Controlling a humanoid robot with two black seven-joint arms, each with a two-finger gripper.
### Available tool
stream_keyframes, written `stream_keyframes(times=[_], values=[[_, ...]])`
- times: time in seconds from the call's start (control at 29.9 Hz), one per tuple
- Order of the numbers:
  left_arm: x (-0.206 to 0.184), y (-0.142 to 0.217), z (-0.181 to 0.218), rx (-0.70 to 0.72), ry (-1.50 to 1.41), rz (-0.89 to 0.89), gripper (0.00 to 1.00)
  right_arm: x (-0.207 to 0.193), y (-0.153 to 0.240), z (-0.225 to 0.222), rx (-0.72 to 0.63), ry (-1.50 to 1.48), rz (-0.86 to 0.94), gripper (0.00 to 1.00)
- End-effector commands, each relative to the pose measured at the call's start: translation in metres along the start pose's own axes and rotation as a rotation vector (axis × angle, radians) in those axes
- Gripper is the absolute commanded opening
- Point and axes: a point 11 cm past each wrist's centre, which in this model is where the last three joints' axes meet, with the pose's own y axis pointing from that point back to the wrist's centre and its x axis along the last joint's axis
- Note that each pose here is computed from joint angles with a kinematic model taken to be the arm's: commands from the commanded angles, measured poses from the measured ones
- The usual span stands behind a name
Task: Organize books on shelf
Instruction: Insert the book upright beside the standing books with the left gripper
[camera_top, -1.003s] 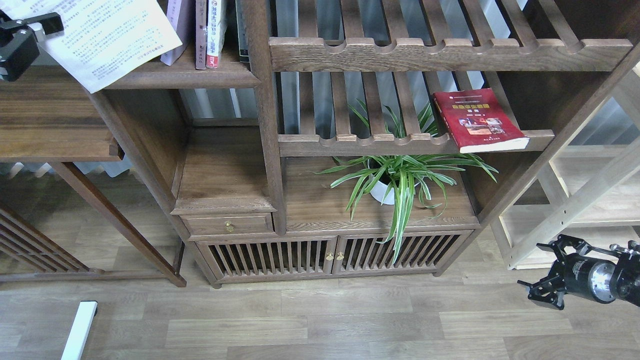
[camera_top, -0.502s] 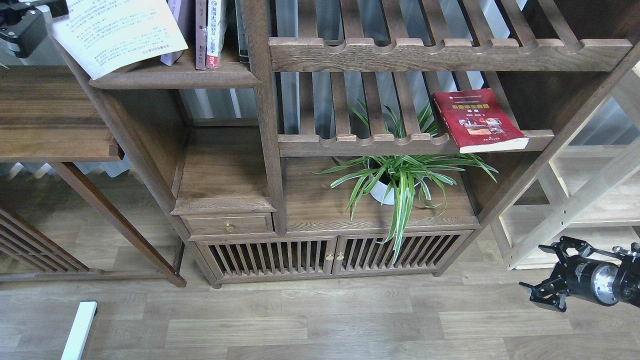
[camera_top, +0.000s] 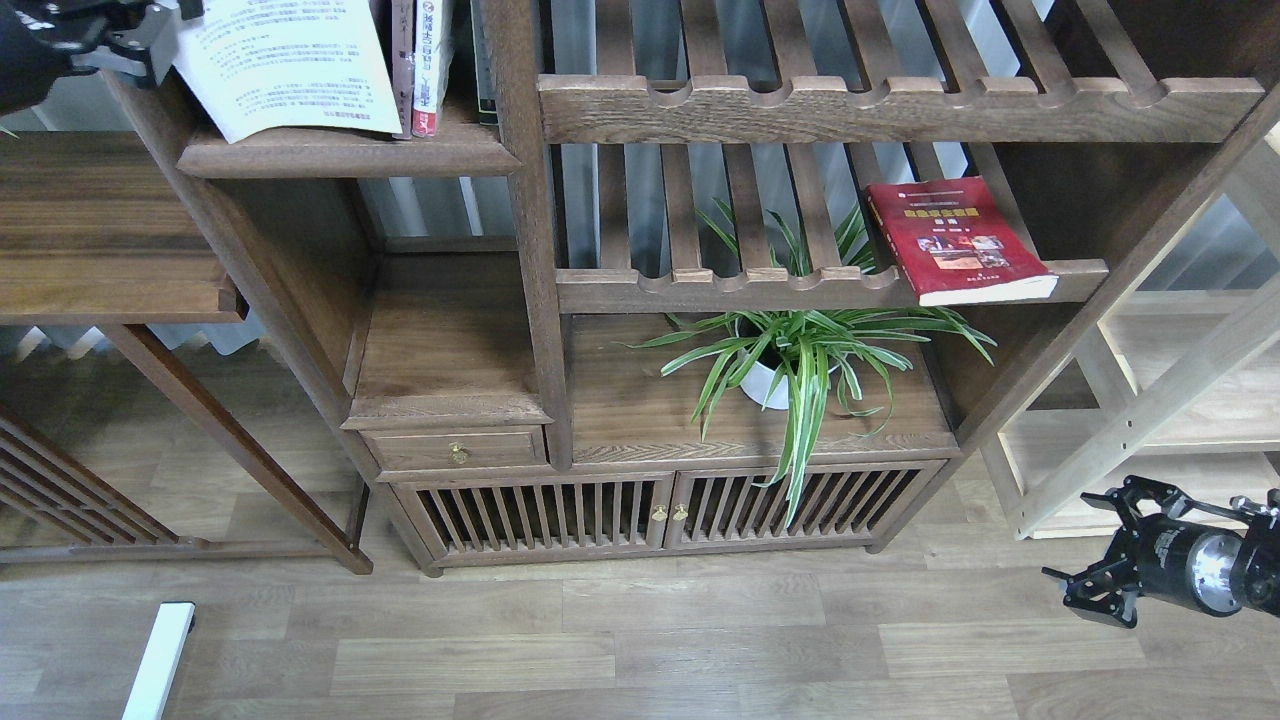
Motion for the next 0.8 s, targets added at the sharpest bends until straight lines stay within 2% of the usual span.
stream_keyframes(times=[0.0,0.27,0.5,0.77], values=[[-0.004,-0.006,0.006,0.001,0.003,0.018,0.0,0.0,0.0,-0.001,0.003,-0.001,-0.002,1.0],[-0.016,-0.004,0.039,-0.052,0.01,-0.018,0.0,0.0,0.0,-0.002,0.007,-0.002,0.0,1.0],[-0.03,-0.002,0.038,-0.036,0.007,-0.067,0.0,0.004,0.0,-0.005,0.013,0.001,0.007,1.0],[-0.024,0.009,0.043,-0.033,0.029,-0.054,0.0,0.004,0.0,-0.005,0.013,0.001,0.007,1.0]])
